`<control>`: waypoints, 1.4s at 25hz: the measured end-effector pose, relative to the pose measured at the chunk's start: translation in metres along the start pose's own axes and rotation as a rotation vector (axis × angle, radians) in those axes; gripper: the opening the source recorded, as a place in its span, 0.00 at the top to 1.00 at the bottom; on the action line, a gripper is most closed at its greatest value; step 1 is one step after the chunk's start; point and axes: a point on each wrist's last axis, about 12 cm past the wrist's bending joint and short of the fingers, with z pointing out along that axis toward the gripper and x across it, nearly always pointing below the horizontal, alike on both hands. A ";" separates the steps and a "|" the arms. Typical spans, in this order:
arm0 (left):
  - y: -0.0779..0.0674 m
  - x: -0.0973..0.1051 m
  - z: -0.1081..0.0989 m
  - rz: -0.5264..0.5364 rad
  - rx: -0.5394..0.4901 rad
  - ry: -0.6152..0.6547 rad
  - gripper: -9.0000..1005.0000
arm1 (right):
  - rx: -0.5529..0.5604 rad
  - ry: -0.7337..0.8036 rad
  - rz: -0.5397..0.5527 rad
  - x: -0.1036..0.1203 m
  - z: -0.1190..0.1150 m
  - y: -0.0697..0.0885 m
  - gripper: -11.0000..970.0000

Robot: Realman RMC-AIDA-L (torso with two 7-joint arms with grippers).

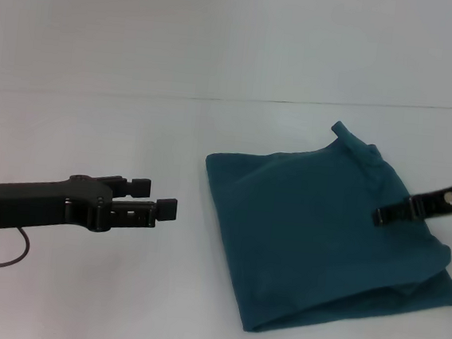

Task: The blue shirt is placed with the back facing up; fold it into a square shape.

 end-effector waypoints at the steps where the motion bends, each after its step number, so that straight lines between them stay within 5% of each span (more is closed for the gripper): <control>1: 0.000 0.000 0.000 0.000 0.000 0.000 0.13 | -0.004 0.010 0.008 0.004 0.000 -0.001 0.07; 17: 0.001 -0.002 0.001 0.001 -0.005 -0.002 0.13 | 0.037 0.049 0.056 0.027 -0.016 -0.021 0.13; 35: 0.002 -0.002 0.002 0.000 -0.012 0.002 0.13 | -0.005 0.088 0.078 0.043 0.002 -0.022 0.25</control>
